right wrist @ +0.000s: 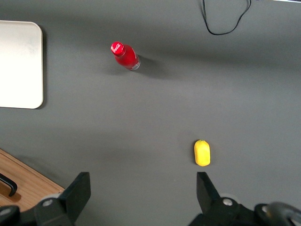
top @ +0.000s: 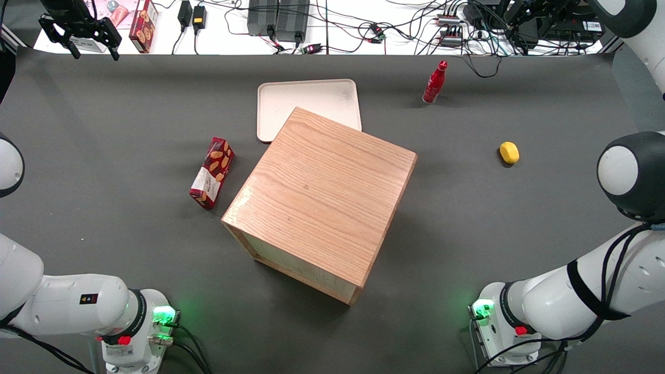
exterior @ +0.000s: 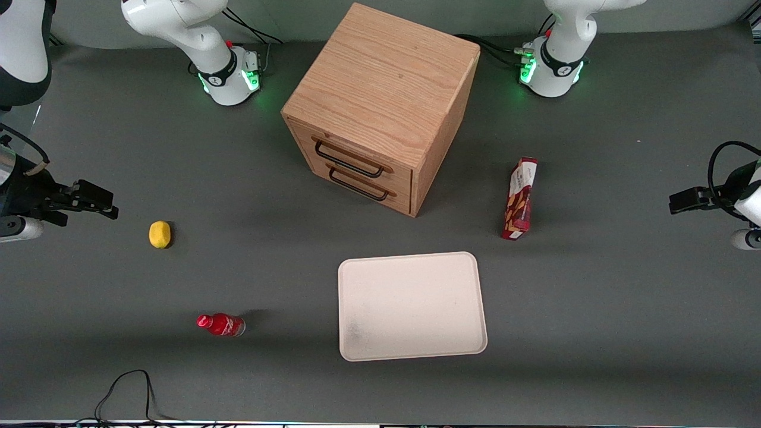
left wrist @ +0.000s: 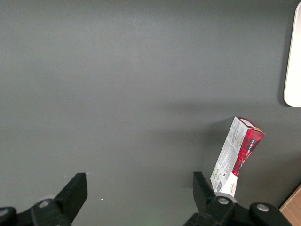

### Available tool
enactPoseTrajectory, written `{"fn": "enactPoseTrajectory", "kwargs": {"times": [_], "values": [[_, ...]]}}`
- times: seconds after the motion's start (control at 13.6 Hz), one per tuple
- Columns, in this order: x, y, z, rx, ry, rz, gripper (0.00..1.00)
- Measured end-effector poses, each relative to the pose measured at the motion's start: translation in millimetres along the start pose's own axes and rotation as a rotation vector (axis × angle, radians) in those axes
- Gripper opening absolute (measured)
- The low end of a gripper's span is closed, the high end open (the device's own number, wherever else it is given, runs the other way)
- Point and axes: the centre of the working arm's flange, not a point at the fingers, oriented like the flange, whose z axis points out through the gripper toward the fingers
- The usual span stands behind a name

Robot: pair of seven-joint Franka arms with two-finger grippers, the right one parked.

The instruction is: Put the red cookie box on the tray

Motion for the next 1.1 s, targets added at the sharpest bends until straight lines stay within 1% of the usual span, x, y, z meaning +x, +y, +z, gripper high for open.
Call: {"fn": "enactPoseTrajectory", "kwargs": {"times": [0.73, 1.1], "values": [[-0.4, -3.4, 0.0, -0.004, -0.003, -0.007, 1.00], [-2.3, -2.2, 1.6, -0.007, -0.021, -0.005, 1.00]]}}
